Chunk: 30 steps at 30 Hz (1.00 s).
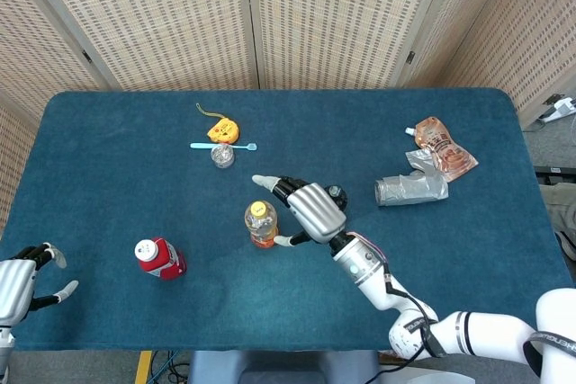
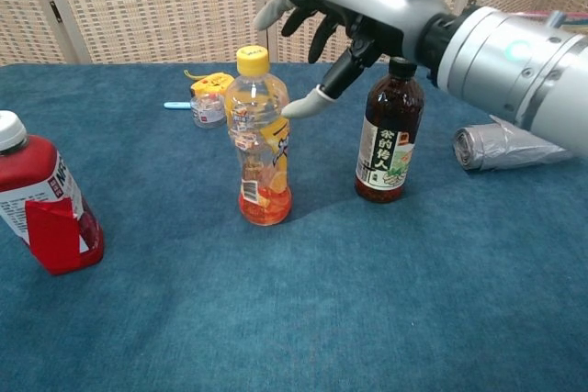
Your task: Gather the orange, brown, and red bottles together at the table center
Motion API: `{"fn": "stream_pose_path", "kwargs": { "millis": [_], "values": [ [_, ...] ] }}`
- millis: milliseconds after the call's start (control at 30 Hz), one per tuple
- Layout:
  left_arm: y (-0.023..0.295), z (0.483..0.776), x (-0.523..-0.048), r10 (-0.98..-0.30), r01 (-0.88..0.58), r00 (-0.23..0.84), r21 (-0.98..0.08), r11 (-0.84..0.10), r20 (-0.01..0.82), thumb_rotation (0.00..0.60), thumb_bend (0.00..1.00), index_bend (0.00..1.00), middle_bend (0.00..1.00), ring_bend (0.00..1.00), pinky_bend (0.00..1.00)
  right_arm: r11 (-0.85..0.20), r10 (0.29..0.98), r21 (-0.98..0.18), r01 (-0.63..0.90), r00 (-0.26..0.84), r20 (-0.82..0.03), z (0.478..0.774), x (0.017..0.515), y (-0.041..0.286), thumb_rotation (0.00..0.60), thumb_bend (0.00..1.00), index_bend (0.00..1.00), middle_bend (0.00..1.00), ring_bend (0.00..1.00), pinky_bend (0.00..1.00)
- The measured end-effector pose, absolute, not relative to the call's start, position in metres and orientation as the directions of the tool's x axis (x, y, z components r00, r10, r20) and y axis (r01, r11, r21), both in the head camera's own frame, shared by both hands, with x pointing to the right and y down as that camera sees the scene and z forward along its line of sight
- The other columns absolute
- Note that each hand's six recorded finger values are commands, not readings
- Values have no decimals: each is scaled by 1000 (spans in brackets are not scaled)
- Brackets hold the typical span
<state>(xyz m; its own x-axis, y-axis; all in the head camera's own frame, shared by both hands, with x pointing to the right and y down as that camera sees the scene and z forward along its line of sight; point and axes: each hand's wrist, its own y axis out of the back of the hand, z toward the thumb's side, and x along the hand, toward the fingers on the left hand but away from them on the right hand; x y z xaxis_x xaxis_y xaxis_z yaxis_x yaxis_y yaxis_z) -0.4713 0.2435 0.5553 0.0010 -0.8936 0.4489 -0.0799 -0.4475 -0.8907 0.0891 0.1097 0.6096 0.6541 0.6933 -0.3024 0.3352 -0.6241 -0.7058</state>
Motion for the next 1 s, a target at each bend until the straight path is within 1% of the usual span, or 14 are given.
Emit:
{"fn": "stream_pose_path", "kwargs": {
  "millis": [233, 433, 733, 867, 1000],
  "values": [
    [243, 555, -471, -894, -81, -1, -891, -446, 448, 600, 135, 549, 454, 411, 611, -587, 701, -777, 228, 623, -347, 590, 114, 104, 600, 0, 111, 205, 190, 348],
    [243, 556, -471, -893, -79, -2, -890, -449, 451, 600, 135, 549, 454, 411, 611, -569, 725, -801, 185, 572, -383, 580, 143, 98, 600, 0, 117, 205, 188, 329],
    [243, 557, -471, -892, -78, -2, -889, -451, 453, 600, 135, 549, 454, 411, 611, -559, 770, -808, 188, 479, -422, 574, 191, 92, 600, 0, 118, 205, 178, 306],
    [244, 557, -471, -891, -77, -1, -888, -454, 455, 600, 135, 549, 454, 411, 611, -563, 781, -801, 202, 446, -437, 575, 210, 93, 600, 0, 117, 203, 165, 290],
    [244, 558, -470, -890, -76, 1, -887, -455, 457, 600, 135, 549, 454, 411, 611, -576, 786, -786, 225, 419, -455, 579, 225, 96, 600, 0, 117, 181, 144, 264]
  ]
}}
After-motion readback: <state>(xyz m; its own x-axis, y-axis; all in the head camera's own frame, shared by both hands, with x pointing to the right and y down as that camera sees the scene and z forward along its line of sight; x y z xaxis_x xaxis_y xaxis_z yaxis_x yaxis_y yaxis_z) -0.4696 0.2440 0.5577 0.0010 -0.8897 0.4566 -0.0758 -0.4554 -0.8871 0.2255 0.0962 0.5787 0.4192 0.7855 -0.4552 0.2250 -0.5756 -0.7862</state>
